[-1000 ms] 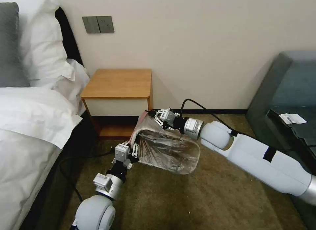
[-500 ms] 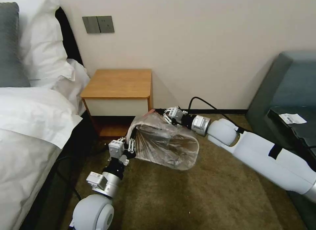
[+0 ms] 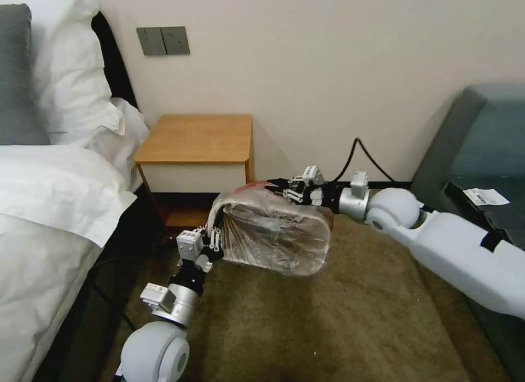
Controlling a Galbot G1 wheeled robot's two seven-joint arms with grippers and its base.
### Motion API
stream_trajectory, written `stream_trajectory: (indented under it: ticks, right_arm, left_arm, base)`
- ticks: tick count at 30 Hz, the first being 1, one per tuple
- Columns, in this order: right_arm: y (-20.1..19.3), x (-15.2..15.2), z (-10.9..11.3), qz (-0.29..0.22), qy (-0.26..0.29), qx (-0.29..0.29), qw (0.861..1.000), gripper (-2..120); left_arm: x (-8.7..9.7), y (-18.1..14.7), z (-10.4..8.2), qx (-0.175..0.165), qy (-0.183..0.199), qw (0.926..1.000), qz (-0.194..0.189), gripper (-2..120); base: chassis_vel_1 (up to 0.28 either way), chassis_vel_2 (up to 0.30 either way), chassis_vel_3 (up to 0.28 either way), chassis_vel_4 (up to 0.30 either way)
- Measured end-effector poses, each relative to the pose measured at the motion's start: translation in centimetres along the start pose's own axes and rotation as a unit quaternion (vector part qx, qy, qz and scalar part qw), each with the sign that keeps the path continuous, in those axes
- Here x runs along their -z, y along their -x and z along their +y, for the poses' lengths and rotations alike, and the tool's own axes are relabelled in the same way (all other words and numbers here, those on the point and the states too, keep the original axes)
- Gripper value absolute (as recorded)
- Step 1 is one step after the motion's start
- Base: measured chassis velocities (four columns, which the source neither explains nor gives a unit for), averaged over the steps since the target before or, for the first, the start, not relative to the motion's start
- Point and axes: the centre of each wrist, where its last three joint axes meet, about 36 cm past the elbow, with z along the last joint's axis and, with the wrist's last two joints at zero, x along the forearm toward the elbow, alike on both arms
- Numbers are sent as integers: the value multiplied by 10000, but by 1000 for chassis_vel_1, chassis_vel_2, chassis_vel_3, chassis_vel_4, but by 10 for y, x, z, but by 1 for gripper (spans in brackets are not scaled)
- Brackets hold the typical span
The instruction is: Pick up the garbage bag from the table and place it over the trash can.
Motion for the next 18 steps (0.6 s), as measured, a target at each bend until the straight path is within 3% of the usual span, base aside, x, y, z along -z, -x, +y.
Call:
stream_trajectory:
  ticks: [2, 4, 5, 7, 9, 10, 18]
  right_arm:
    - [-5, 2, -2, 20, 13, 18, 10000, 45]
    - [-6, 1, -2, 10, 23, 4, 10000, 48]
    - [-11, -2, -1, -32, 55, -64, 10000, 57]
    - [-12, -3, -1, -37, 58, -78, 9999, 59]
    - [-23, -10, 1, -120, 76, -254, 9996, 72]
    - [-23, -10, 1, -120, 76, -254, 9996, 72]
    - [-36, -1, 36, -931, 23, -1101, 9896, 98]
  left_arm:
    - [-6, 2, 3, 83, 19, 9999, 90, 6]
    - [-9, 2, 5, 131, 18, 9998, 146, 6]
    - [-14, 2, 7, 203, -28, 9995, 248, 6]
    - [-14, 2, 7, 215, -40, 9994, 262, 6]
    - [-16, 2, 6, 308, -102, 9988, 357, 6]
    - [-16, 2, 6, 308, -102, 9988, 357, 6]
    - [-23, 6, 8, 851, -330, 9932, 720, 6]
  base:
    - [0, 0, 0, 0]
    - [0, 0, 0, 0]
    - [0, 0, 0, 0]
    - [0, 0, 0, 0]
    - [0, 0, 0, 0]
    - [0, 0, 0, 0]
    - [0, 0, 0, 0]
